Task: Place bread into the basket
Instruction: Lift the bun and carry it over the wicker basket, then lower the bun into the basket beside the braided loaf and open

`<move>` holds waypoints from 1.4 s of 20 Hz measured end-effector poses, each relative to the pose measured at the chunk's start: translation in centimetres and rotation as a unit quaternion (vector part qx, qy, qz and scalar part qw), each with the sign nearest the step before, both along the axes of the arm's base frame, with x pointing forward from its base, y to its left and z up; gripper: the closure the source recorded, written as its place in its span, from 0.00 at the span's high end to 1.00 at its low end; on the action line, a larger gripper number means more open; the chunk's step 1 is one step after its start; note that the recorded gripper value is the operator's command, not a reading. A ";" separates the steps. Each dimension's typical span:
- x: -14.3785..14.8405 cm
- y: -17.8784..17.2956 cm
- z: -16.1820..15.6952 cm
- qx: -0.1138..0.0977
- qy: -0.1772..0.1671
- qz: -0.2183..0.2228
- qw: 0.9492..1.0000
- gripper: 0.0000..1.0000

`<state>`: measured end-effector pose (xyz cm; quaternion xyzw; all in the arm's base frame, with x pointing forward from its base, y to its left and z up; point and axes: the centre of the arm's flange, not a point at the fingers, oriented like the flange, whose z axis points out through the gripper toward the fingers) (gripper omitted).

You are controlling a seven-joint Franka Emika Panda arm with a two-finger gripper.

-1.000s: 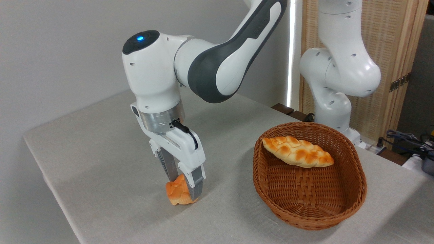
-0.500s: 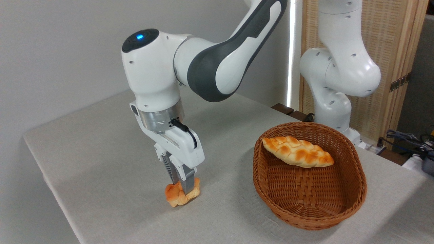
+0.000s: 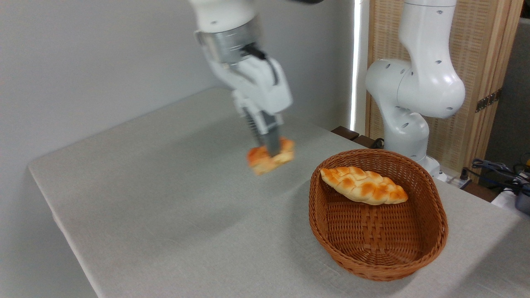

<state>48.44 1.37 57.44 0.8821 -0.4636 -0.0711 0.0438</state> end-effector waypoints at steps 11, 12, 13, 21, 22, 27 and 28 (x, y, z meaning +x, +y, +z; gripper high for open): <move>-4.2 12.0 -4.8 -0.015 0.078 -0.165 0.983 0.42; -4.2 12.3 -5.4 -0.009 0.080 -0.173 0.982 0.45; -4.2 12.4 -6.0 -0.002 0.082 -0.178 0.981 0.48; -4.5 13.2 -9.1 -0.005 0.091 -0.197 0.976 1.00; -4.5 13.3 -9.2 -0.006 0.092 -0.198 0.976 1.00; -4.5 13.1 -9.6 -0.008 0.095 -0.201 0.975 1.00; -4.5 13.1 -9.6 -0.008 0.095 -0.202 0.975 1.00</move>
